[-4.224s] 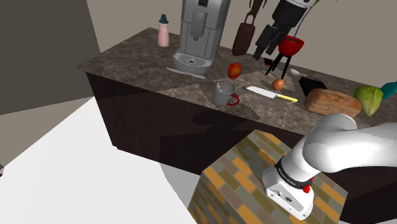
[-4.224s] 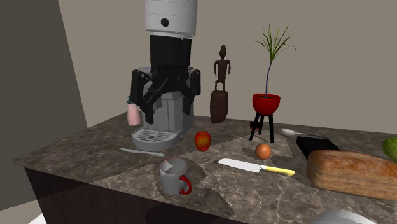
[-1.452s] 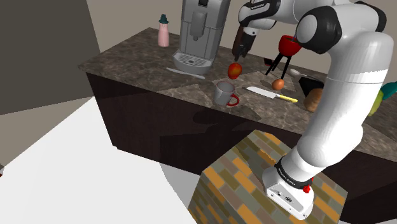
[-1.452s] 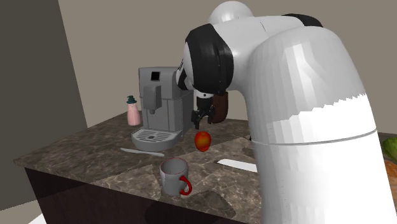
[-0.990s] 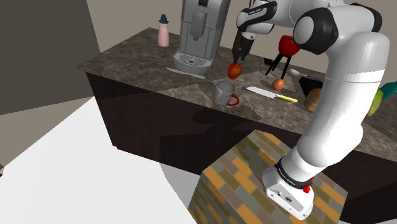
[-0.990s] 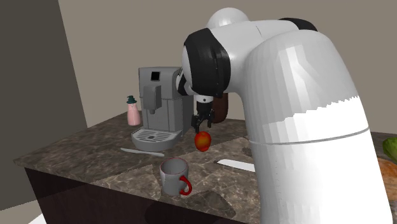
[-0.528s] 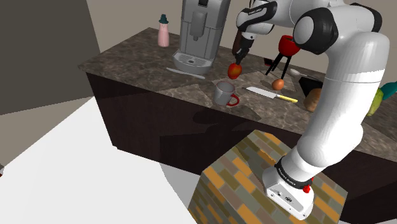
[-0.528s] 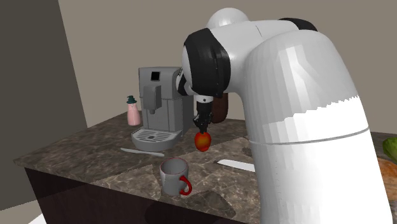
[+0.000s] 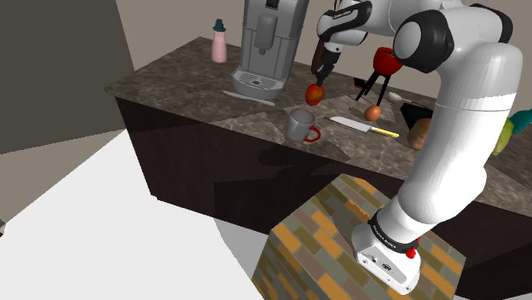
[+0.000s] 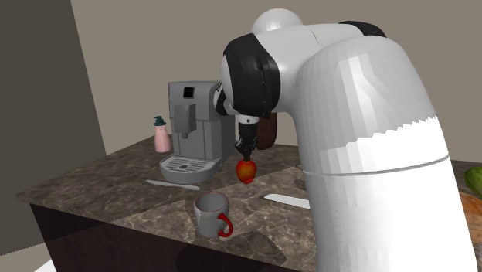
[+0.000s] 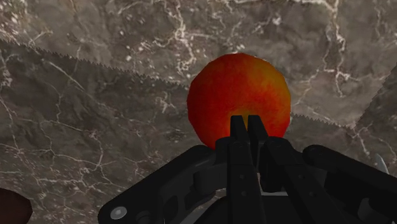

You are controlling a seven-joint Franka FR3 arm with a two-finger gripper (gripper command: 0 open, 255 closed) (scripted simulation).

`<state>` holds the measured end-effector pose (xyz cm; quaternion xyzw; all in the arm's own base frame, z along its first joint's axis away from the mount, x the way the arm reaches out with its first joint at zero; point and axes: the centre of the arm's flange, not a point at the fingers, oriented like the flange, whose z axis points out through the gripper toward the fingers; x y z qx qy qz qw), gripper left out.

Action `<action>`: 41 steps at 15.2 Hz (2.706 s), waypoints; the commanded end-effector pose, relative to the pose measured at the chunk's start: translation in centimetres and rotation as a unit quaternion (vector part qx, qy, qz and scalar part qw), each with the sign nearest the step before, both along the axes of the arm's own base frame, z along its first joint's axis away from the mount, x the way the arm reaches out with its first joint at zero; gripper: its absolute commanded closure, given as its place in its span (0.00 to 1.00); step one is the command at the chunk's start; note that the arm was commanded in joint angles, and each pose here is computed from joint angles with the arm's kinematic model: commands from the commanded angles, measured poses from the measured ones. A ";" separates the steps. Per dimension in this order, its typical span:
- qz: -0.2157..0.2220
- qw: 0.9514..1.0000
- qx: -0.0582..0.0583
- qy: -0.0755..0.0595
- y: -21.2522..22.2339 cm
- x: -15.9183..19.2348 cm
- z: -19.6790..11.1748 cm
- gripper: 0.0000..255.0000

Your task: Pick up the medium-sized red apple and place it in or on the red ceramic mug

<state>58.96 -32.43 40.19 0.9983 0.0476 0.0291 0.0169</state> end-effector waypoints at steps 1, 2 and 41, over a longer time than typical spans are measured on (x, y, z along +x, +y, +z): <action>0.000 1.000 0.000 0.000 0.0 0.0 0.8 1.00; 0.000 1.000 0.000 0.000 0.0 0.0 1.3 1.00; 0.000 1.000 0.000 0.000 9.8 -6.1 19.7 1.00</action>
